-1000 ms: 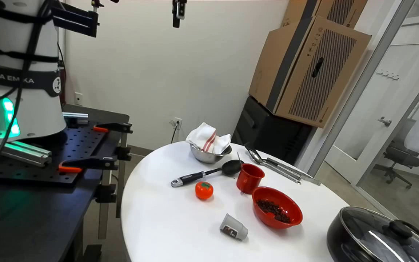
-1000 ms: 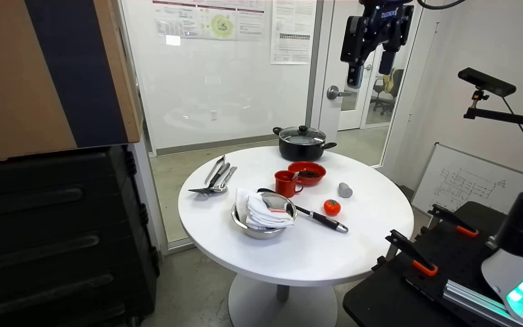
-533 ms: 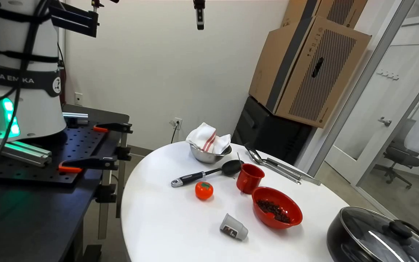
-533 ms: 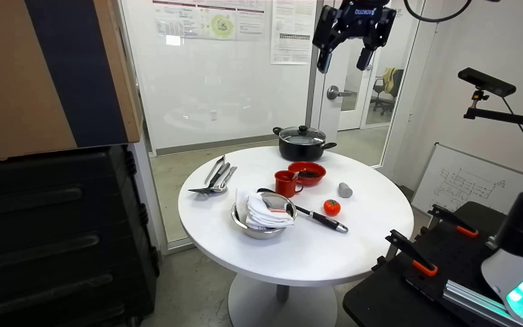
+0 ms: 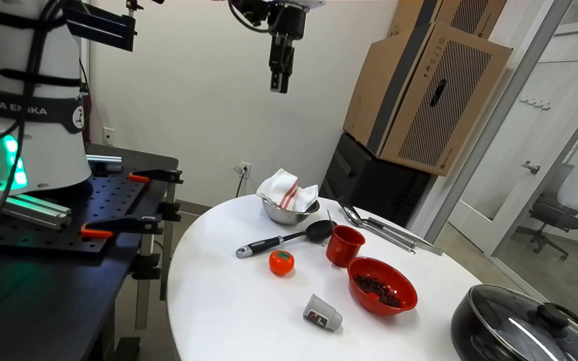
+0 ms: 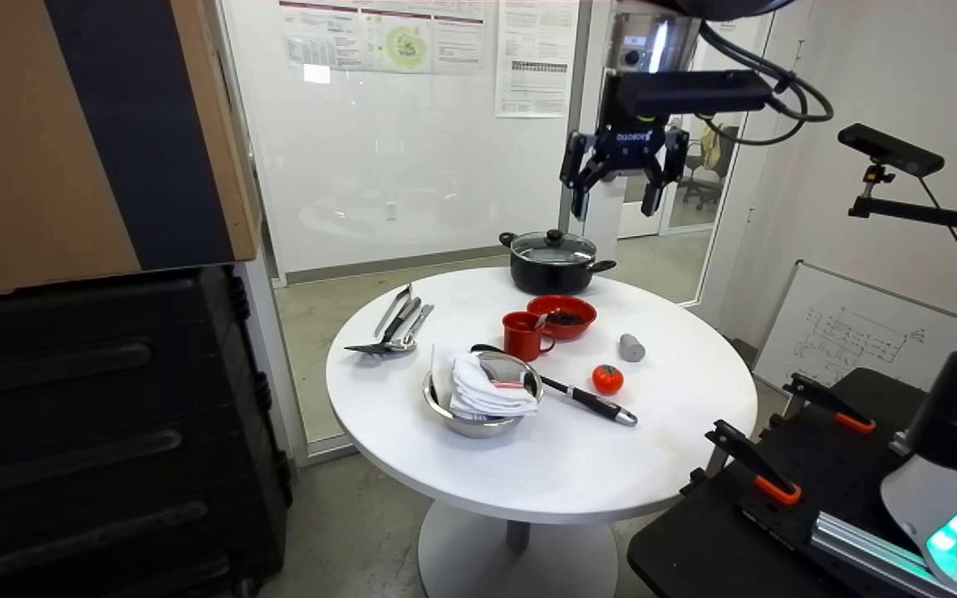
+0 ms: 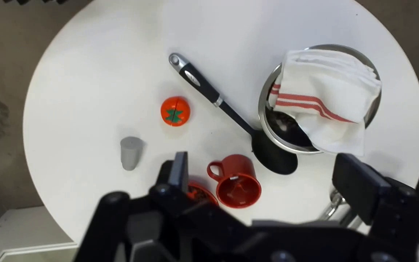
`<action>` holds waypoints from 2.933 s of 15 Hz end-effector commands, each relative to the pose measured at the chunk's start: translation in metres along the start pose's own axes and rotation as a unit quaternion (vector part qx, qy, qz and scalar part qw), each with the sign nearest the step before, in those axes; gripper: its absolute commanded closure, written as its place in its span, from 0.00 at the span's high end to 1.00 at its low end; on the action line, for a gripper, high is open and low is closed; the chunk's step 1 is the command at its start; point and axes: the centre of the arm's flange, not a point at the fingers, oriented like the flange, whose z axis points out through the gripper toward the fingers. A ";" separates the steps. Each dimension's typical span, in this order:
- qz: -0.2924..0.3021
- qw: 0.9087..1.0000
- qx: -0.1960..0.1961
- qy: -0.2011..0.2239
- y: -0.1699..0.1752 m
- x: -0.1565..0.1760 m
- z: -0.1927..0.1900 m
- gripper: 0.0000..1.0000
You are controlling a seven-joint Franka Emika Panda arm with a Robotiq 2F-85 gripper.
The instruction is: Move the towel to the right side of the table
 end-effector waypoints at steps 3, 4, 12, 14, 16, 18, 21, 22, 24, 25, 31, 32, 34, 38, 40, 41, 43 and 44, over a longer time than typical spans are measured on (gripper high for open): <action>0.056 0.998 -0.019 -0.029 -0.019 0.024 0.045 1.00; 0.038 0.999 -0.014 -0.035 -0.006 0.010 0.042 1.00; -0.008 0.997 -0.017 -0.071 -0.022 0.012 0.059 1.00; -0.067 0.995 -0.010 -0.073 -0.038 0.011 0.075 1.00; -0.123 0.990 -0.019 -0.067 -0.056 0.009 0.090 1.00; -0.176 0.982 -0.033 -0.063 -0.075 0.010 0.107 1.00; -0.254 0.964 -0.056 -0.056 -0.103 0.013 0.134 1.00; -0.281 0.956 -0.063 -0.060 -0.114 0.015 0.146 1.00; -0.330 0.938 -0.082 -0.061 -0.131 0.021 0.164 1.00; -0.343 0.933 -0.086 -0.062 -0.134 0.025 0.173 1.00; -0.349 0.932 -0.068 -0.075 -0.132 0.028 0.184 1.00; -0.350 0.931 -0.067 -0.074 -0.134 0.032 0.183 1.00; -0.352 0.931 -0.066 -0.073 -0.134 0.034 0.182 1.00; -0.358 0.929 -0.054 -0.074 -0.149 0.028 0.202 1.00; -0.370 0.925 -0.046 -0.074 -0.162 0.019 0.215 1.00; -0.378 0.922 -0.037 -0.073 -0.169 0.014 0.220 1.00; -0.387 0.920 -0.019 -0.057 -0.186 0.006 0.231 1.00; -0.394 0.918 -0.010 -0.044 -0.194 0.003 0.236 1.00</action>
